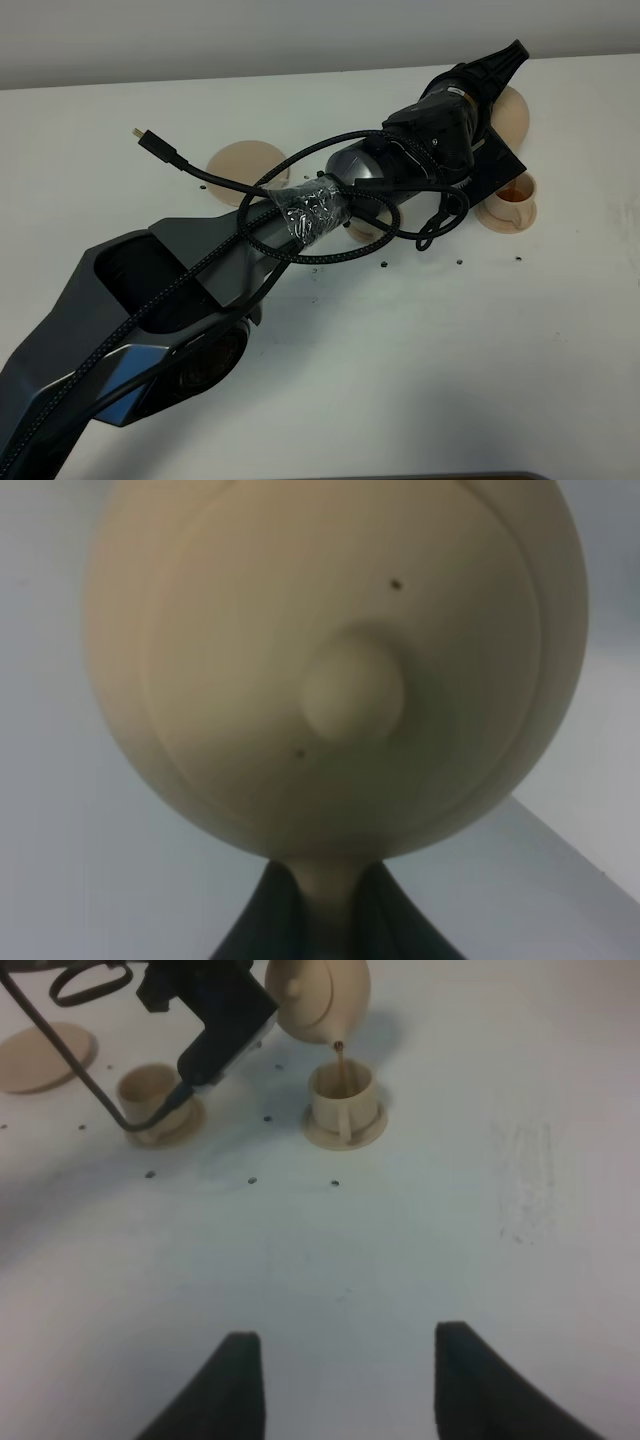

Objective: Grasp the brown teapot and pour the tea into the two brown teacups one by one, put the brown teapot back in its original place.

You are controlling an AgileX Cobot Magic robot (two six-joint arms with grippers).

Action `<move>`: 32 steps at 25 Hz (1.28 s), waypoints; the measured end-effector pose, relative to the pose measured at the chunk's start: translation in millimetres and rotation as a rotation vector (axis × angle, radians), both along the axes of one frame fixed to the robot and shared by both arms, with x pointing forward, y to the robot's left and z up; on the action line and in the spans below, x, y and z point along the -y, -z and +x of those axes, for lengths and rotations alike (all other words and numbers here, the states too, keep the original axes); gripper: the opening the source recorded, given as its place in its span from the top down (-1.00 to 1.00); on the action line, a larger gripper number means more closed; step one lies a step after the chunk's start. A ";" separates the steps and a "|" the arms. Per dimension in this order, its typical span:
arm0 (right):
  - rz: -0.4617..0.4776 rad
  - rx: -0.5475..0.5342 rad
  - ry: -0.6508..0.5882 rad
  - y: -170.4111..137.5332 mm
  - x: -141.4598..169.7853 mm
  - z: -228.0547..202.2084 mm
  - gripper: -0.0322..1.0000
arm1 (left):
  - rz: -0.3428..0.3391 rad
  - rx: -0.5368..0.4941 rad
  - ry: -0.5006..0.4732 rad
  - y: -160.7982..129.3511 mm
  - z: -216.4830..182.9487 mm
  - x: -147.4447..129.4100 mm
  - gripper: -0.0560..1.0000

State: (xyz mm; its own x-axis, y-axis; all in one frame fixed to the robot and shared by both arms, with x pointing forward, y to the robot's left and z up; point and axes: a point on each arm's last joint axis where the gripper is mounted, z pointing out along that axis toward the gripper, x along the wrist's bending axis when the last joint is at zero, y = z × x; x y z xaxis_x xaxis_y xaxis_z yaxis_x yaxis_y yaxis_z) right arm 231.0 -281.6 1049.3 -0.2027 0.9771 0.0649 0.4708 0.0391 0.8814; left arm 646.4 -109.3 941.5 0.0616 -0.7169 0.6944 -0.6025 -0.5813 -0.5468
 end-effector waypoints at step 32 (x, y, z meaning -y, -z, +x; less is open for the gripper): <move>0.000 0.000 0.000 0.0 0.0 0.0 0.14 | 0.040 0.089 0.099 -5.0 -0.2 5.6 0.67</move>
